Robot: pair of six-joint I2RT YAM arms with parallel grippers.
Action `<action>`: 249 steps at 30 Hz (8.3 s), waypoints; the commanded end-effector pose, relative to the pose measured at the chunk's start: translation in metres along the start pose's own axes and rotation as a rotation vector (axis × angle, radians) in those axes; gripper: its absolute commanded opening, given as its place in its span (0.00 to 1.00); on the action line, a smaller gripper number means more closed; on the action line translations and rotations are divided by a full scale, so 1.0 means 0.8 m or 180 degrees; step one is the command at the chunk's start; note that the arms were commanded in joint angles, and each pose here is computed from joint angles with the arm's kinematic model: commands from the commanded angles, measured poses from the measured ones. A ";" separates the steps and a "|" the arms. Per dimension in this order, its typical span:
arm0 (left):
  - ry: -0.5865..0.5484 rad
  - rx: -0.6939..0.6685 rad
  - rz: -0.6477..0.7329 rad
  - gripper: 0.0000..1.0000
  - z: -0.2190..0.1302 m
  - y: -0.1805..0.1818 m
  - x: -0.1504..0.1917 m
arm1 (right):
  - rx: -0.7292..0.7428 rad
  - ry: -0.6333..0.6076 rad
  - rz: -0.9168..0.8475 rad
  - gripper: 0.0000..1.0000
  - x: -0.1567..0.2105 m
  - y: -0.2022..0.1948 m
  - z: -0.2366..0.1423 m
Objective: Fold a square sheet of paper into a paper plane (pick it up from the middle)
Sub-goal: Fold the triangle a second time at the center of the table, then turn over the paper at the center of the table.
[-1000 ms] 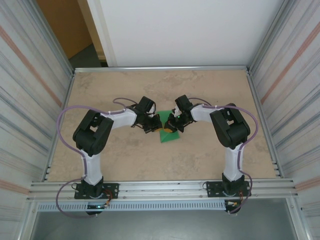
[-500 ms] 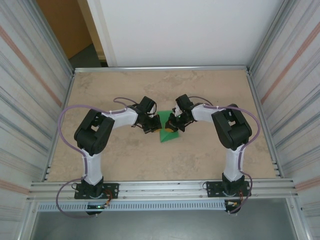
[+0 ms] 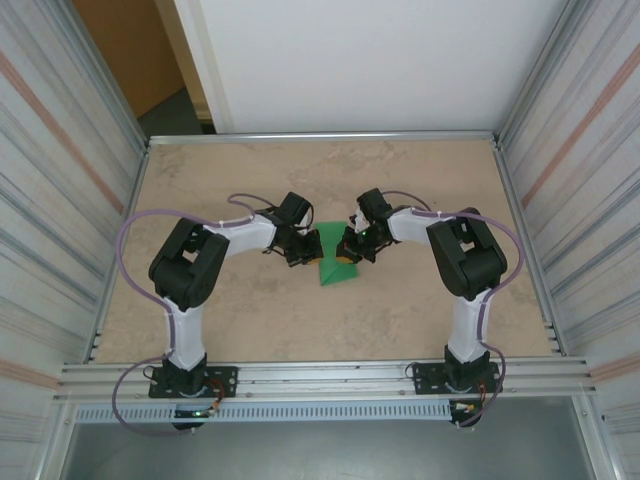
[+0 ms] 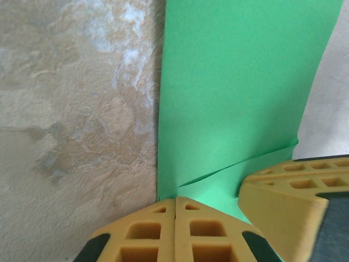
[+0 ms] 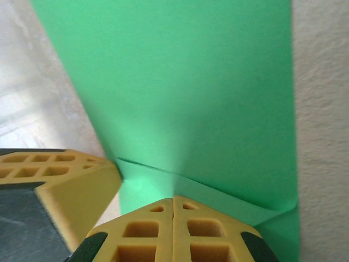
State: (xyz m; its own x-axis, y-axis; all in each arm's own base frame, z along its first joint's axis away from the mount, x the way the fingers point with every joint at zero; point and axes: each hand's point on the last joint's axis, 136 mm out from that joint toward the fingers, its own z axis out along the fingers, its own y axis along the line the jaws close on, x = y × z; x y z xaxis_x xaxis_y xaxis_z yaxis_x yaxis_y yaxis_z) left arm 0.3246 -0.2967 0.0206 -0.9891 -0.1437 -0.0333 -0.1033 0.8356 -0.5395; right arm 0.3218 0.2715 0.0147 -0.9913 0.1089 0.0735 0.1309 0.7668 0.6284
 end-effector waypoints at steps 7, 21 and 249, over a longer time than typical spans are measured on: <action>-0.0011 0.0276 0.0242 0.00 -0.042 -0.051 0.006 | 0.0617 0.0116 0.0156 0.01 0.027 -0.080 0.022; 0.0360 0.0483 0.0259 0.00 -0.010 -0.064 0.067 | 0.0750 0.0129 0.0161 0.00 0.041 -0.104 0.026; -0.0033 0.0566 -0.0672 0.10 0.020 0.013 0.026 | -0.0397 -0.0105 0.0130 0.23 0.019 0.013 -0.015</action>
State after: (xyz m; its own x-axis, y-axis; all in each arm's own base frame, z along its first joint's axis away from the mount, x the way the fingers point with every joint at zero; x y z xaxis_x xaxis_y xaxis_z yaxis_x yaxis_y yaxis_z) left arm 0.3172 -0.3093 0.0207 -0.9548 -0.2957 0.0314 -0.2271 0.6571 -0.7188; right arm 0.3121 0.2679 0.0280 -0.9797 0.1841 0.0797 0.1872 0.6956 0.6936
